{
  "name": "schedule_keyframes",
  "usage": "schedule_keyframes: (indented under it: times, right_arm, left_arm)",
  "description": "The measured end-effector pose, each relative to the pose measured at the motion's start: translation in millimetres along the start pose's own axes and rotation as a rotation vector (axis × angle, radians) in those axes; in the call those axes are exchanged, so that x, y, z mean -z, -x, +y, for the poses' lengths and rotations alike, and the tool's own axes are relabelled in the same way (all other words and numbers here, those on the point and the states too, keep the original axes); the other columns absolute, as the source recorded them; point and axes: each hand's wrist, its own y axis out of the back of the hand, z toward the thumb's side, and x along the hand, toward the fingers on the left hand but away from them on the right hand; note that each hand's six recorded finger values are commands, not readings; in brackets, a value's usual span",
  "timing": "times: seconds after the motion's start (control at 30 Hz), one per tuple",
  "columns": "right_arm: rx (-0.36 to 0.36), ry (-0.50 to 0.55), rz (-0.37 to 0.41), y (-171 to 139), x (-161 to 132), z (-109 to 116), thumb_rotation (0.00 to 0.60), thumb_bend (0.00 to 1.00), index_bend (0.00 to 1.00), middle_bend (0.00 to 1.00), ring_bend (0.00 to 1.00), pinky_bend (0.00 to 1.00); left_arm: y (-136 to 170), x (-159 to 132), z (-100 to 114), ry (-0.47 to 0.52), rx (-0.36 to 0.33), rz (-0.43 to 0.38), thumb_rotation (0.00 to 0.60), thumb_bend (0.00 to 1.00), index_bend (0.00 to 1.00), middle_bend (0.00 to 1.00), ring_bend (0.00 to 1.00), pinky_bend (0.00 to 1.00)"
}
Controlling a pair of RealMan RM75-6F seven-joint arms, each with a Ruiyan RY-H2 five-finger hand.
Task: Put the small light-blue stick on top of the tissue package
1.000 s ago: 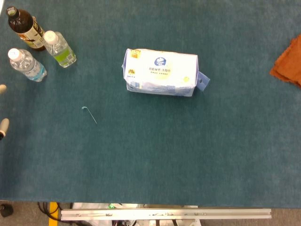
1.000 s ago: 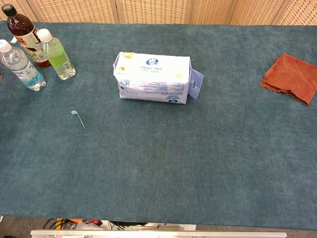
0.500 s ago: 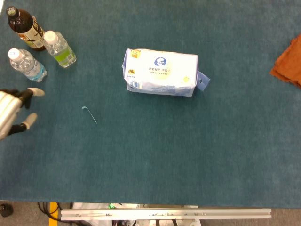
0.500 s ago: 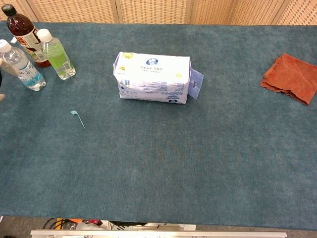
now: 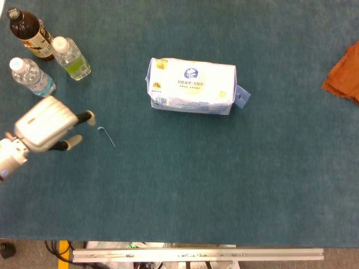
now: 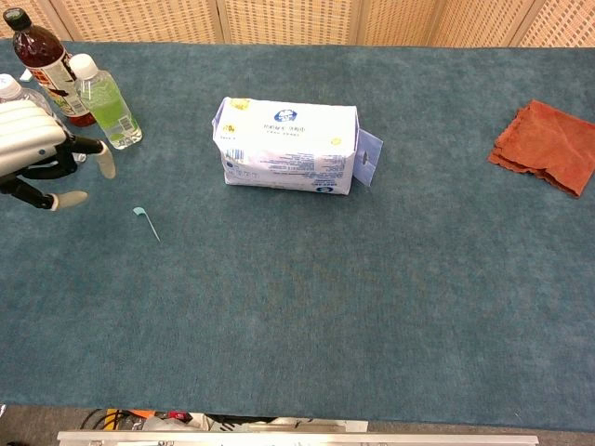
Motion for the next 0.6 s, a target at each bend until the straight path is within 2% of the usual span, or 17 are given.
schedule_keyframes:
  times: [0.3, 0.6]
  right_arm:
    - [-0.023, 0.004, -0.025, -5.6, 4.9, -5.9, 0.600, 0.43, 0.23, 0.35, 0.26, 0.39]
    - [-0.030, 0.008, -0.039, -8.9, 8.6, -8.2, 0.600, 0.43, 0.23, 0.35, 0.26, 0.39]
  left_arm:
    - [-27.1, -12.6, -20.3, -0.063, 0.072, -0.069, 0.600, 0.32, 0.42, 0.98, 0.97, 0.95]
    - [-41.1, -15.7, -31.2, -0.100, 0.073, -0.071, 0.600, 0.32, 0.41, 0.99, 0.97, 0.95]
